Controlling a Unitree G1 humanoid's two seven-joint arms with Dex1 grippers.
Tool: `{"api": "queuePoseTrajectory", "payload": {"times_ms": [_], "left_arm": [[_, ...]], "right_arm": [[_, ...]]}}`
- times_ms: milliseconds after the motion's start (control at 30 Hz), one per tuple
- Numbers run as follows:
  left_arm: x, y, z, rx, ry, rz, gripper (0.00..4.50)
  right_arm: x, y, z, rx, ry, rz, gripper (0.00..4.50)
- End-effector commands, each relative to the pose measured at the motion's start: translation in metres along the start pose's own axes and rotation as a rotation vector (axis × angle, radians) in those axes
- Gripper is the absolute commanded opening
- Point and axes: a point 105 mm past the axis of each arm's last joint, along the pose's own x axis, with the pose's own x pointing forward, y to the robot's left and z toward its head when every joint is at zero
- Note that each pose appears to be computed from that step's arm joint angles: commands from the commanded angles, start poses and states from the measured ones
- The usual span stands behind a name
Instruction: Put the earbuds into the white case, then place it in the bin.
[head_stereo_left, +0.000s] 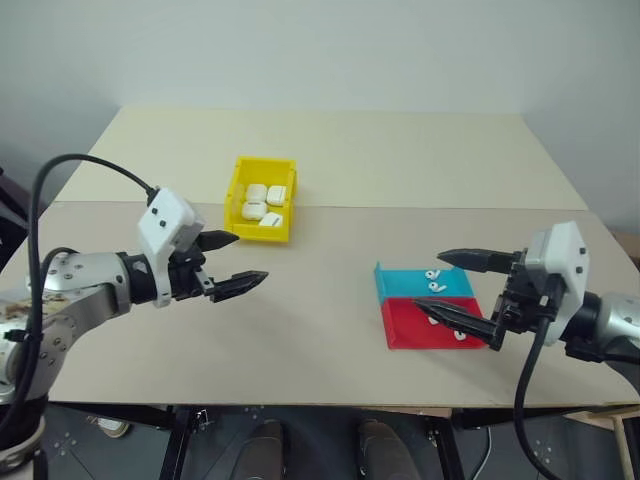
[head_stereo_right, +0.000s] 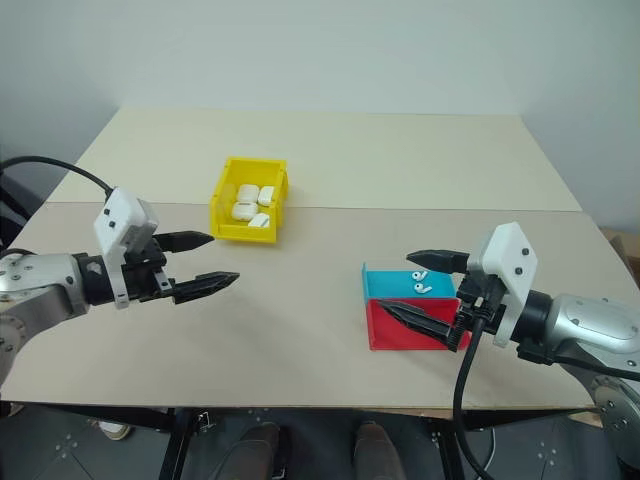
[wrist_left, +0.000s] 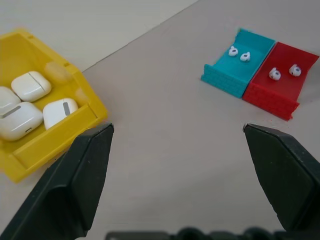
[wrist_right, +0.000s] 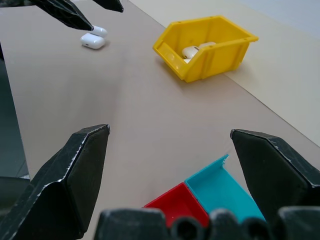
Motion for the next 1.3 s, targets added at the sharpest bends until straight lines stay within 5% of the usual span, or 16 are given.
{"api": "queuePoseTrajectory", "payload": {"times_ms": [33, 233, 367, 667, 833, 1133, 1300], "left_arm": [[-0.008, 0.008, -0.002, -0.008, 0.129, 0.048, 4.5], [-0.018, 0.033, -0.021, -0.155, 0.457, 0.122, 4.5], [-0.017, 0.061, -0.026, -0.258, 0.504, 0.303, 4.5], [-0.04, 0.065, -0.04, -0.182, 0.467, 0.419, 4.5], [-0.062, 0.069, -0.061, -0.222, 0.534, 0.46, 3.33], [-0.074, 0.073, -0.106, -0.144, 0.694, 0.518, 0.2], [-0.06, 0.078, -0.119, -0.091, 0.717, 0.543, 0.02]], "right_arm": [[-0.002, 0.006, 0.008, -0.035, -0.021, 0.011, 4.48], [-0.002, 0.006, 0.007, -0.03, -0.021, -0.005, 4.48], [-0.003, 0.008, 0.005, -0.026, -0.019, -0.009, 4.48], [-0.002, 0.008, 0.002, -0.02, -0.011, -0.012, 4.48], [-0.003, 0.008, -0.001, -0.021, -0.004, -0.011, 4.5], [0.0, 0.007, 0.0, -0.013, -0.012, -0.011, 4.5], [0.0, 0.005, 0.004, -0.023, -0.016, -0.012, 4.5]]}}
